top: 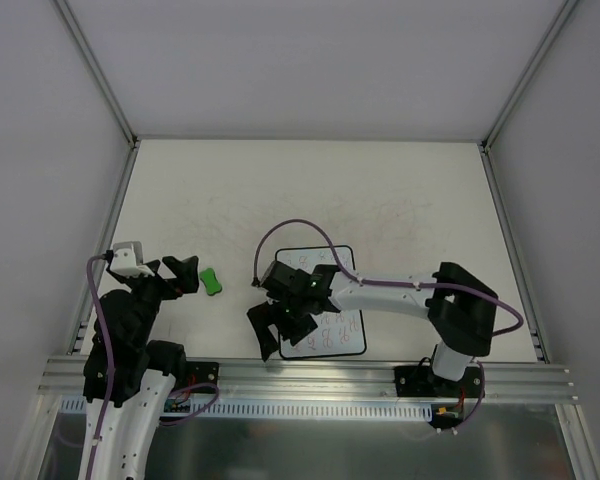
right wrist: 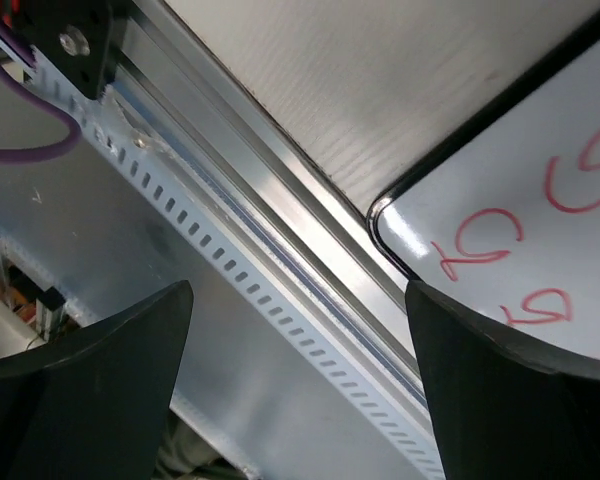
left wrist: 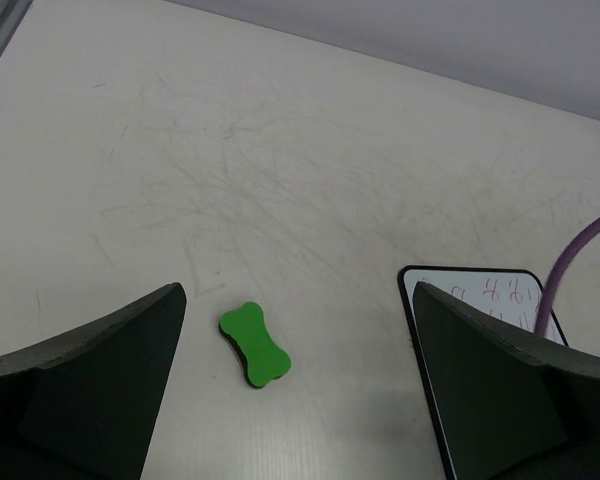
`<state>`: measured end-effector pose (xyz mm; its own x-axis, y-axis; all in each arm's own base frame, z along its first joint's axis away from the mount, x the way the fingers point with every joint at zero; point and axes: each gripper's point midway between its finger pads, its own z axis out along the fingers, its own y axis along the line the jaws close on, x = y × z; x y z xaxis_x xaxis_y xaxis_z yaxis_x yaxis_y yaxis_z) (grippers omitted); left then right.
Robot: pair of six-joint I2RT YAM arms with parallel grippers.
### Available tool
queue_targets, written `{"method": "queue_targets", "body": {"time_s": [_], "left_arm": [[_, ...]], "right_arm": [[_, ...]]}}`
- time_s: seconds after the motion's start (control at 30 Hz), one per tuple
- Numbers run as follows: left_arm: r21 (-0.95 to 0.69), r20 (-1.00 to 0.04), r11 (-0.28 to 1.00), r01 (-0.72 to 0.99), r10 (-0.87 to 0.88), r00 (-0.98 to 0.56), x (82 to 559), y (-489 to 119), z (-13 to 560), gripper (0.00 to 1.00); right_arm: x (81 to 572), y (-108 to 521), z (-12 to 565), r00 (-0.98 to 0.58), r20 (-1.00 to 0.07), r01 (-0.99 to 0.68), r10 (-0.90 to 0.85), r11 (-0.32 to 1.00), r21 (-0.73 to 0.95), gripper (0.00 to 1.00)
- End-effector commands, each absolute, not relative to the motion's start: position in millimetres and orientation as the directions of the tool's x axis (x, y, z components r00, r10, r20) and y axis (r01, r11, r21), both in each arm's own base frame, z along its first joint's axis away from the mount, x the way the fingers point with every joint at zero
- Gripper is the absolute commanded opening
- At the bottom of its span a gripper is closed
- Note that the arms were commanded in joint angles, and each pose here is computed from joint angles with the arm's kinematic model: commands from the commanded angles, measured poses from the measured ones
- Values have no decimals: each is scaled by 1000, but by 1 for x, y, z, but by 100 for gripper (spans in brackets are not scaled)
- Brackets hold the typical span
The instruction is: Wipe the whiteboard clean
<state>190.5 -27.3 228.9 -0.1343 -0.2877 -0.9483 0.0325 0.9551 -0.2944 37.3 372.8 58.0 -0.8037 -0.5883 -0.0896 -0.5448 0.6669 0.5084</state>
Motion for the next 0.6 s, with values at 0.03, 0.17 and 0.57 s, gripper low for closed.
{"method": "queue_targets", "body": {"time_s": [0.03,0.17,0.57], "left_arm": [[-298,-939,954,27,-288,-185,197,-31,221,99],[-301,-925,953,-15,-296,-238,205,-29,212,99],[-377,-802,919,-118,-387,-455,231,-43,182,99]], "right_arm": [[95,348,95,-827,-297,-561,-477,720,408,93],[145,307,101,-860,-387,-468,-334,819,332,93],[224,193,95,-813,-582,-105,40,971,214,93]]}}
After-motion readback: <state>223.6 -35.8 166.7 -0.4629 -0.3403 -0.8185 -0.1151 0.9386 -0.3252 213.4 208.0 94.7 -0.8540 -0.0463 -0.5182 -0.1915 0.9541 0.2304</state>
